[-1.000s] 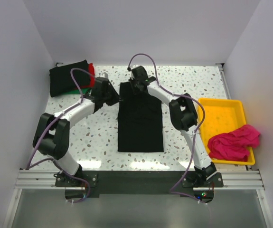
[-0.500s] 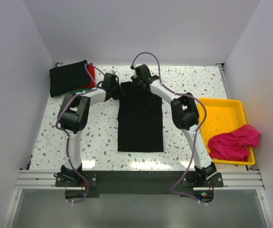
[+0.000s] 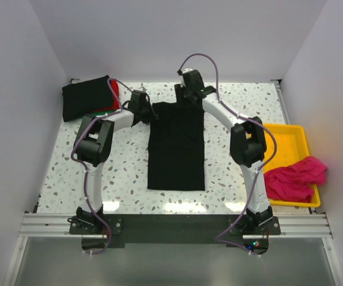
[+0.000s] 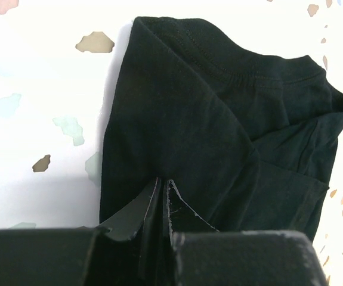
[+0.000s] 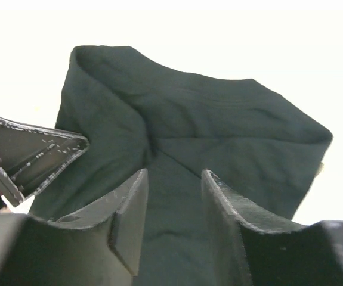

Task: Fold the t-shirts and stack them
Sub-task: Fold the tshirt

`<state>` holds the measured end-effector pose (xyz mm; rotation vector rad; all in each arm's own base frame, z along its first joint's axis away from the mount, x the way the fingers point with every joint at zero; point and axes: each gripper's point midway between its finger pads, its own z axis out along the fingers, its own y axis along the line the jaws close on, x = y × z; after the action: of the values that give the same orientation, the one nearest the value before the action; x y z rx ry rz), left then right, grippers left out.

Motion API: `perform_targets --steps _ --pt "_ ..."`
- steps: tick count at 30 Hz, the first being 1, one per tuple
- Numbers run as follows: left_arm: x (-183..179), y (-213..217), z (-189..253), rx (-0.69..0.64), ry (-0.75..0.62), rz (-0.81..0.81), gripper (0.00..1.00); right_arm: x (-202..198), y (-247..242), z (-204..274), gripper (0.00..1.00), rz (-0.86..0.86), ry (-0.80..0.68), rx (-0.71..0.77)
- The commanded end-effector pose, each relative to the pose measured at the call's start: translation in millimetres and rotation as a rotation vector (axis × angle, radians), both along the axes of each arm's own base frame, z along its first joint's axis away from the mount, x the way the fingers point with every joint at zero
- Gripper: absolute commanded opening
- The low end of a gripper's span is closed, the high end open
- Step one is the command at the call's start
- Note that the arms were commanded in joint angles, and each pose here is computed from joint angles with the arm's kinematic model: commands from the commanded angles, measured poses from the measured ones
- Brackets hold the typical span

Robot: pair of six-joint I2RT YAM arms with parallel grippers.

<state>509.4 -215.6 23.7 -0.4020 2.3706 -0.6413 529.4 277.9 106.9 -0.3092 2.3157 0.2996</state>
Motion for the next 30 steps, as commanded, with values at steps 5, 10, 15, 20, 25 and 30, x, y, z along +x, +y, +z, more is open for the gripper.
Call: perform_targets --steps 5,10,15,20,25,30 --pt "7.0 10.1 -0.9 0.025 -0.01 0.001 0.09 -10.3 -57.1 3.2 0.42 -0.125 0.039 -0.035" --pt "6.6 8.5 -3.0 0.016 -0.005 -0.003 0.09 -10.7 -78.0 -14.3 0.42 -0.151 0.073 -0.041" --pt "7.1 8.7 -1.2 0.018 -0.009 -0.004 0.08 -11.8 -82.1 -33.9 0.42 -0.143 0.107 -0.046" --pt "8.3 10.1 -1.1 0.018 -0.009 -0.001 0.08 -13.6 -80.0 -48.0 0.42 -0.135 0.136 -0.041" --pt "7.9 10.9 -3.0 0.021 -0.006 -0.003 0.08 -13.9 -80.7 -59.4 0.42 -0.14 0.159 -0.037" --pt "7.2 11.4 -6.5 0.02 0.001 -0.002 0.08 -16.9 -82.8 -68.8 0.41 -0.147 0.18 -0.049"
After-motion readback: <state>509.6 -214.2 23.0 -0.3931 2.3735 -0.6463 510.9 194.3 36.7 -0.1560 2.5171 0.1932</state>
